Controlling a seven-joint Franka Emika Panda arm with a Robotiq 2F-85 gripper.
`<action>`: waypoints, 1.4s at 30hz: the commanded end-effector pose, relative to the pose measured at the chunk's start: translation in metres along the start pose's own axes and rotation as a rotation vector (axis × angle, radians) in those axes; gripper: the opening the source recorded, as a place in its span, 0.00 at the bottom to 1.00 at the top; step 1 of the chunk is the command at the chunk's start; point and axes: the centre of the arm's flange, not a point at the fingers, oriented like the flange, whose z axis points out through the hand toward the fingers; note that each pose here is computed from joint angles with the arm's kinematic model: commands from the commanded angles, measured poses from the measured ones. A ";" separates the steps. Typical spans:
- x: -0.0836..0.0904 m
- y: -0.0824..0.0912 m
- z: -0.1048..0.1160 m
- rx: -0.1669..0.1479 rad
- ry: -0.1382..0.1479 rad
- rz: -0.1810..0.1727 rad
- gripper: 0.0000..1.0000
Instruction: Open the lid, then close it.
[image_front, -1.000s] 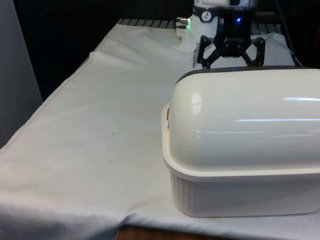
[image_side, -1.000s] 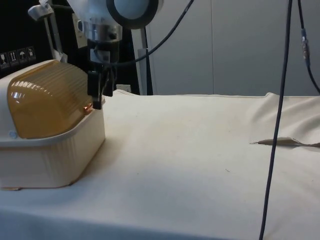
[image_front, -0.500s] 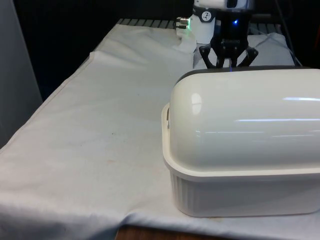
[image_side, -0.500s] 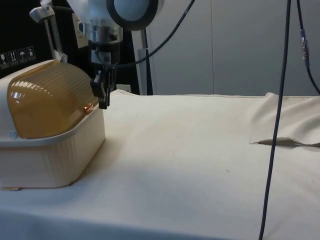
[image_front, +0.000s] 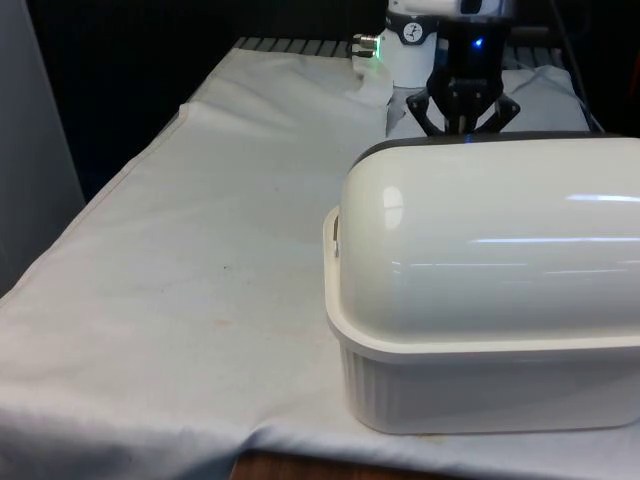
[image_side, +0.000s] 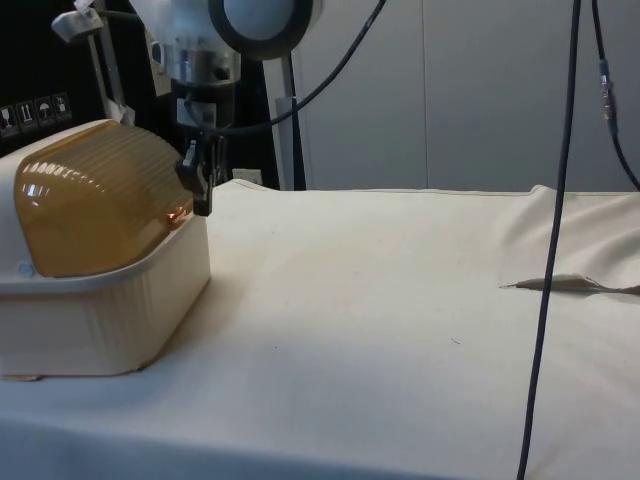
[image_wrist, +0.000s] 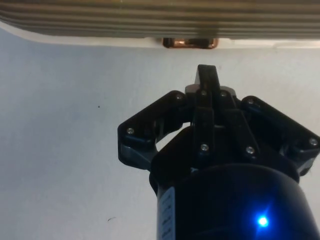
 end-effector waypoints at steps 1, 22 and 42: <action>0.002 -0.004 -0.001 0.002 -0.002 0.002 0.00; 0.011 -0.020 0.004 0.028 0.013 0.001 0.00; 0.019 -0.019 -0.005 0.020 0.038 -0.002 0.00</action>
